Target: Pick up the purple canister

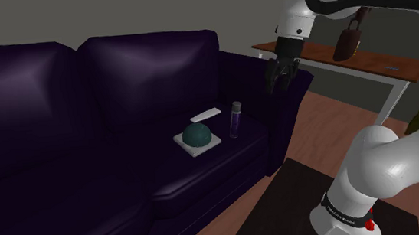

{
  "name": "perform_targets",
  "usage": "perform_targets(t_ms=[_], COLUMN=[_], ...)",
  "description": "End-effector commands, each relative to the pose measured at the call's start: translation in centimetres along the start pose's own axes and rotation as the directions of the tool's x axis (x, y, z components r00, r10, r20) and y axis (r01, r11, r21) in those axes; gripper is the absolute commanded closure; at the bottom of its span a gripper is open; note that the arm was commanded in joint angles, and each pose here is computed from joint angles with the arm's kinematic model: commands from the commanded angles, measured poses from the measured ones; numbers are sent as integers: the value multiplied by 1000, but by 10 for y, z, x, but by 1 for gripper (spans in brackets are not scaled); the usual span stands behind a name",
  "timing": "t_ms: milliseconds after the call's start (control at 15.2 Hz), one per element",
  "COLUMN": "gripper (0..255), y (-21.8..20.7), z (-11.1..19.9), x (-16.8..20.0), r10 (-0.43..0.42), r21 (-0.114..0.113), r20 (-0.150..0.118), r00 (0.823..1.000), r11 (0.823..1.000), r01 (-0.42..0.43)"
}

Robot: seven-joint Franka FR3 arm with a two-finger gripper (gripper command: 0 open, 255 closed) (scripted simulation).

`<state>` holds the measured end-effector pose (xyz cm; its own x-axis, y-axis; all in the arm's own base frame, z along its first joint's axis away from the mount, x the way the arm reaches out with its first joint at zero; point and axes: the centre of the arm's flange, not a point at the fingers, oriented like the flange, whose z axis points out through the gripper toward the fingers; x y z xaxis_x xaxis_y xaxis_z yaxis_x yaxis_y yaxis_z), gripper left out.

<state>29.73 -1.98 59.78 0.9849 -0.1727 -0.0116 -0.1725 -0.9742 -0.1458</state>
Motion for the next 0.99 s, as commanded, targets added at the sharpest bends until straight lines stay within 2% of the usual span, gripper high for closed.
perform_targets(t_ms=[0,924], gripper=[0,0], y=[0,62], z=[0,96], x=[0,139], r10=[0,-9], r21=[0,-87], r20=[0,-1], r00=[1000,1000], r11=[1000,996], r01=[0,9])
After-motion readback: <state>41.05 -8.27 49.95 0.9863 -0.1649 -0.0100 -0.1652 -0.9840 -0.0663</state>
